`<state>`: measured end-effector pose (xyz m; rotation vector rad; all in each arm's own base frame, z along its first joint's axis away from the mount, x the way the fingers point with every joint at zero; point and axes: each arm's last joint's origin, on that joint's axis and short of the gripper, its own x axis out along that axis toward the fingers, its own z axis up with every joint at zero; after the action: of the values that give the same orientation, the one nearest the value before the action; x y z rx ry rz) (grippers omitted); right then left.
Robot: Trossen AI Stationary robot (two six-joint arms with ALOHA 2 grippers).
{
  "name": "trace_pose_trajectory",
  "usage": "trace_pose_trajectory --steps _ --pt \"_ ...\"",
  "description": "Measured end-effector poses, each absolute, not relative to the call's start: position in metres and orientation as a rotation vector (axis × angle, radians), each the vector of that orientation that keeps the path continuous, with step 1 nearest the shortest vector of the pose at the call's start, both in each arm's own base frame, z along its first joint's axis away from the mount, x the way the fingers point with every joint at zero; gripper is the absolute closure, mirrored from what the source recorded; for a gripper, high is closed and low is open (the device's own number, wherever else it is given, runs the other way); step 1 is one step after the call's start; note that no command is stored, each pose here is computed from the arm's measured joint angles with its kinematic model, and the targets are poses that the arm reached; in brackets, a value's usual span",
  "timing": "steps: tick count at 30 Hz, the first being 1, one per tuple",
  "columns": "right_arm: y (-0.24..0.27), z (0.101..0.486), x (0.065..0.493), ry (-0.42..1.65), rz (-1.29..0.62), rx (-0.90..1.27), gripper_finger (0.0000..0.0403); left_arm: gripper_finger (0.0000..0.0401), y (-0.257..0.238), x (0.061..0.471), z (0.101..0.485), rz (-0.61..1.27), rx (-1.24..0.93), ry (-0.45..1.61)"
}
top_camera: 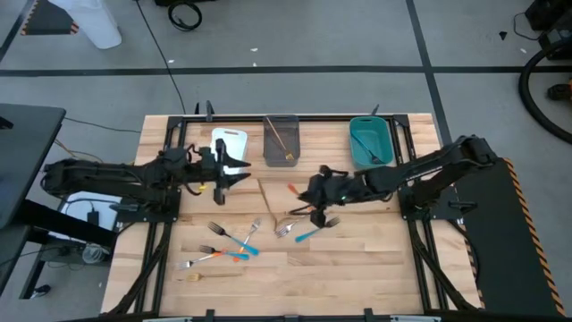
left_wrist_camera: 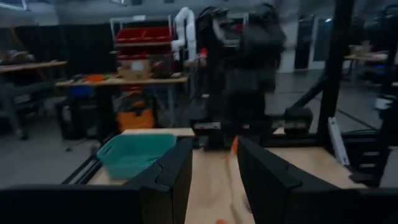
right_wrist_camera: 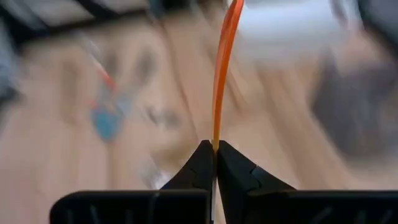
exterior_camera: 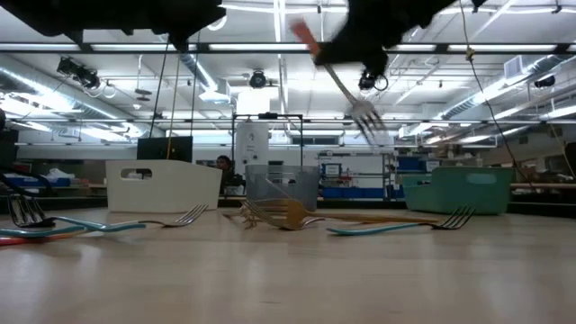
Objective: Sort silverware by color (type)
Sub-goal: Put the orange fork into the white bin
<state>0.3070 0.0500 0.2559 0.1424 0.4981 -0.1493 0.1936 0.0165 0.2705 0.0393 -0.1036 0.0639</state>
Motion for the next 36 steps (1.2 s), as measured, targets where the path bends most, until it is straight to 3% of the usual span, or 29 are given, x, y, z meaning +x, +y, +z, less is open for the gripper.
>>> trace_pose_trajectory --steps 6,16,30,36 --pt "0.044 0.279 0.320 0.214 -0.041 0.004 0.0387 0.0264 0.012 0.208 0.271 0.028 -0.039 -0.197" --pt "0.035 0.303 0.323 -0.036 0.027 -0.058 0.0387 0.0264 -0.001 0.249 0.274 -0.001 -0.113 -0.046" --pt "0.032 0.305 0.327 -0.089 0.023 -0.078 0.0386 0.0266 -0.018 0.302 0.287 -0.026 -0.054 0.041" --pt "0.031 0.304 0.327 -0.082 0.018 -0.083 0.0386 0.0313 -0.016 0.307 0.292 0.011 -0.049 0.078"
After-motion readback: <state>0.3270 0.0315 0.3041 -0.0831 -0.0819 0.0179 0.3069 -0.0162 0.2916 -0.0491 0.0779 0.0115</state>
